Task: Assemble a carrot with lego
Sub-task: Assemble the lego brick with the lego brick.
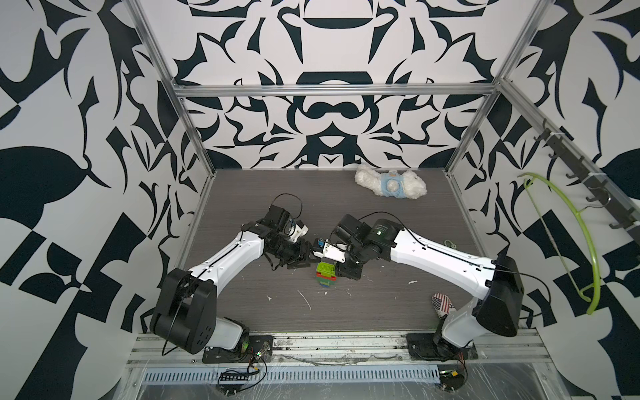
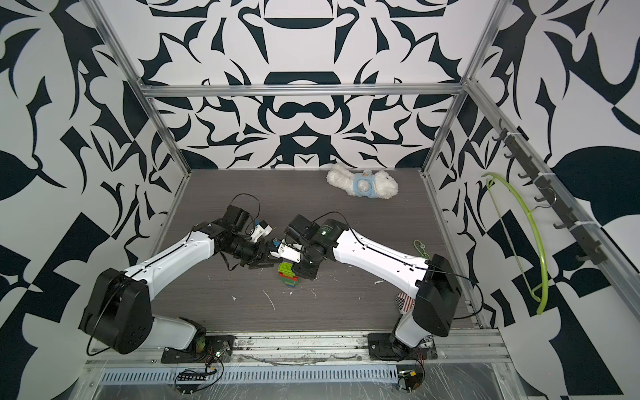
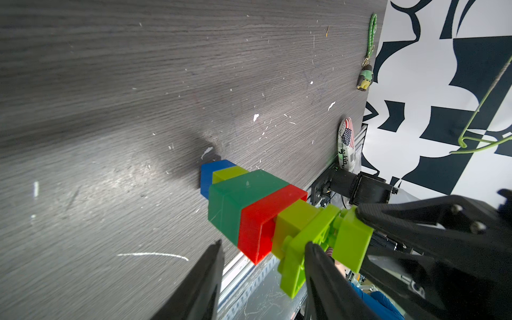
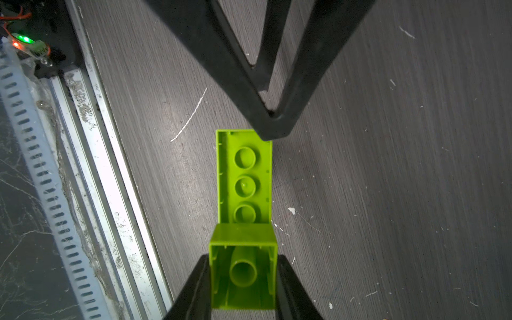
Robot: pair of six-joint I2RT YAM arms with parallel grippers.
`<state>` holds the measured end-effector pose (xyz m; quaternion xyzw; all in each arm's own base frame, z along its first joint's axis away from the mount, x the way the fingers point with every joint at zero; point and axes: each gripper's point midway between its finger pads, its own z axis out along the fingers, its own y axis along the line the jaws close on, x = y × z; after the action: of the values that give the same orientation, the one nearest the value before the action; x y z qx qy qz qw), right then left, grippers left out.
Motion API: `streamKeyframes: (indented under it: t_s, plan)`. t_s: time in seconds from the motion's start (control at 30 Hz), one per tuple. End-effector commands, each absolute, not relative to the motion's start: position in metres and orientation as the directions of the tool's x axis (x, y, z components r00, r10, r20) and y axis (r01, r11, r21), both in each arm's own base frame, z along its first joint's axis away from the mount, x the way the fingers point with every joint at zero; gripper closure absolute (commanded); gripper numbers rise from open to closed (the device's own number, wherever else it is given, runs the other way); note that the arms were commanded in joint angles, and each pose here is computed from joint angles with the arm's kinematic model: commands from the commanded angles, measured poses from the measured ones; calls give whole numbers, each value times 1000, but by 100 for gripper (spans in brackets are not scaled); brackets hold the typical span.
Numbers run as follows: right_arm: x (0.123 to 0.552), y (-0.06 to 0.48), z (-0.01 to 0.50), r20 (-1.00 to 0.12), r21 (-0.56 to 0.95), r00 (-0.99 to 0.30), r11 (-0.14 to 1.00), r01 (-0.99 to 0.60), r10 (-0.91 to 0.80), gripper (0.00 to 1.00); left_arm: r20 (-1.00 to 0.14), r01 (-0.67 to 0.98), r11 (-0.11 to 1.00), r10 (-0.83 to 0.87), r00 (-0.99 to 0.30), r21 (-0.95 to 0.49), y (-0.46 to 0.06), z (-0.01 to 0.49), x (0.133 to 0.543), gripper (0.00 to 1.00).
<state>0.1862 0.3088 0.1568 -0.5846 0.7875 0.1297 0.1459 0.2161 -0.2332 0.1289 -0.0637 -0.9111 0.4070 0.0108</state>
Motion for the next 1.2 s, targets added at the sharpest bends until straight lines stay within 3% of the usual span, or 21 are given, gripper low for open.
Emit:
streamKeyframes:
  t_s: [0.0, 0.53, 1.17]
  plan:
    - [187, 315, 164, -396, 37, -274, 283, -958, -877, 78, -23, 111, 657, 141, -990, -746, -233, 125, 210, 47]
    - [180, 309, 152, -367, 47, -250, 250, -967, -896, 79, -7, 105, 699, 142, -990, -707, -225, 112, 207, 48]
    - [167, 296, 114, -189, 127, -244, 222, -967, -951, 81, 1, 100, 722, 137, -991, -684, -220, 102, 206, 49]
